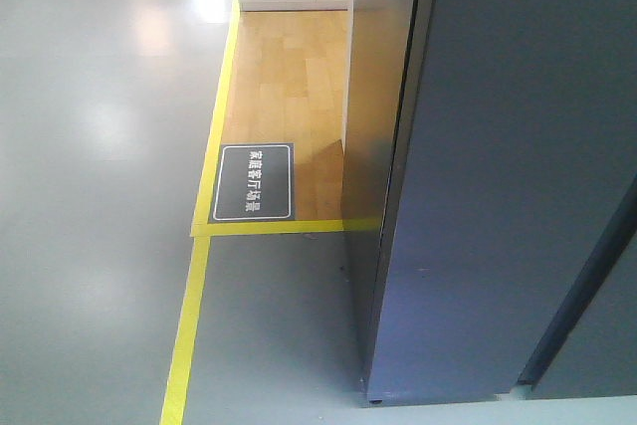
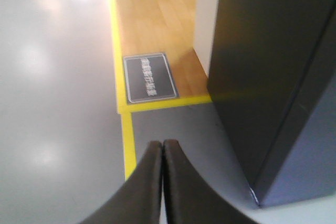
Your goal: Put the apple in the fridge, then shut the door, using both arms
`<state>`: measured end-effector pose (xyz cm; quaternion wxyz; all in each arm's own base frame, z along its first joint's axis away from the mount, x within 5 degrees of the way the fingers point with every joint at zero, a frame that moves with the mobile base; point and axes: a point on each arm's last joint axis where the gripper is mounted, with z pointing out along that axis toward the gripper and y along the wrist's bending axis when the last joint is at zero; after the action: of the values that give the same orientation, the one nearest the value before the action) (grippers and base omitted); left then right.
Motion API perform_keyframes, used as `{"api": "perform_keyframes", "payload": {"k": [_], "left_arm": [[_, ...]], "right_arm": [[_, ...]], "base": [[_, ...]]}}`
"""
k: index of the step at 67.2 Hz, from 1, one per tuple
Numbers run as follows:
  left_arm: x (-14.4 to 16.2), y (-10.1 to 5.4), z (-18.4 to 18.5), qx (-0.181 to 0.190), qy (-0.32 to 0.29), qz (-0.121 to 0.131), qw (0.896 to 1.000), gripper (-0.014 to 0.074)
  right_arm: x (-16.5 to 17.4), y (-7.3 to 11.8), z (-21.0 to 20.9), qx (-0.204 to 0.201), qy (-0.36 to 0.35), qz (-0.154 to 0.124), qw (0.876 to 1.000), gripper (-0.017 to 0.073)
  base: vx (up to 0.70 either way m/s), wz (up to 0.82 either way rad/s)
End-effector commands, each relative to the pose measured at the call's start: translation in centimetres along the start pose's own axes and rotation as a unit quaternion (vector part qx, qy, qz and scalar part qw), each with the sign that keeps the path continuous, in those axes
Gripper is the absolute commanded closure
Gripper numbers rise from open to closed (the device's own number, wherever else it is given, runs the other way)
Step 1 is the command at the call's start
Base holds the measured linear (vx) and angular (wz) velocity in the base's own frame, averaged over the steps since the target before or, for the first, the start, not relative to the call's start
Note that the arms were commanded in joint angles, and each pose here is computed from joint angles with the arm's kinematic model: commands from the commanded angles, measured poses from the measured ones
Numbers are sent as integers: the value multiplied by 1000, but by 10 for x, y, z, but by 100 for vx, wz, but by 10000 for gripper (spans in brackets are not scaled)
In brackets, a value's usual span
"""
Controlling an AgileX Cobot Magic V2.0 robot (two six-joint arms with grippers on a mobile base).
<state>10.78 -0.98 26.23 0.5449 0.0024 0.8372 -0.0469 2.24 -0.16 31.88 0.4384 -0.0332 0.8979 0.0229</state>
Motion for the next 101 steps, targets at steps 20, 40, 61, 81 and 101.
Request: {"api": "perform_keyframes", "payload": {"k": [20,40,61,81,101], "left_arm": [[59,12,-24,-35,-169,-26,985,600],[70,12,-28,-29,-243,-18,969,600],[68,12,-29,-36,-255,-13,966,600],[63,12,-32,-36,-286,-1,958,600],[63,12,-32,-36,-285,-1,958,600]], "right_arm": [[-11,0,-3,1,-34,-4,999,562],[-11,0,-3,1,-34,-4,999,562],[-11,0,-3,0,-34,-4,999,562],[-11,0,-3,0,-34,-4,999,562],[-11,0,-3,0,-34,-4,999,562]], "base": [[0,0],[0,0],[0,0],[0,0],[0,0]]}}
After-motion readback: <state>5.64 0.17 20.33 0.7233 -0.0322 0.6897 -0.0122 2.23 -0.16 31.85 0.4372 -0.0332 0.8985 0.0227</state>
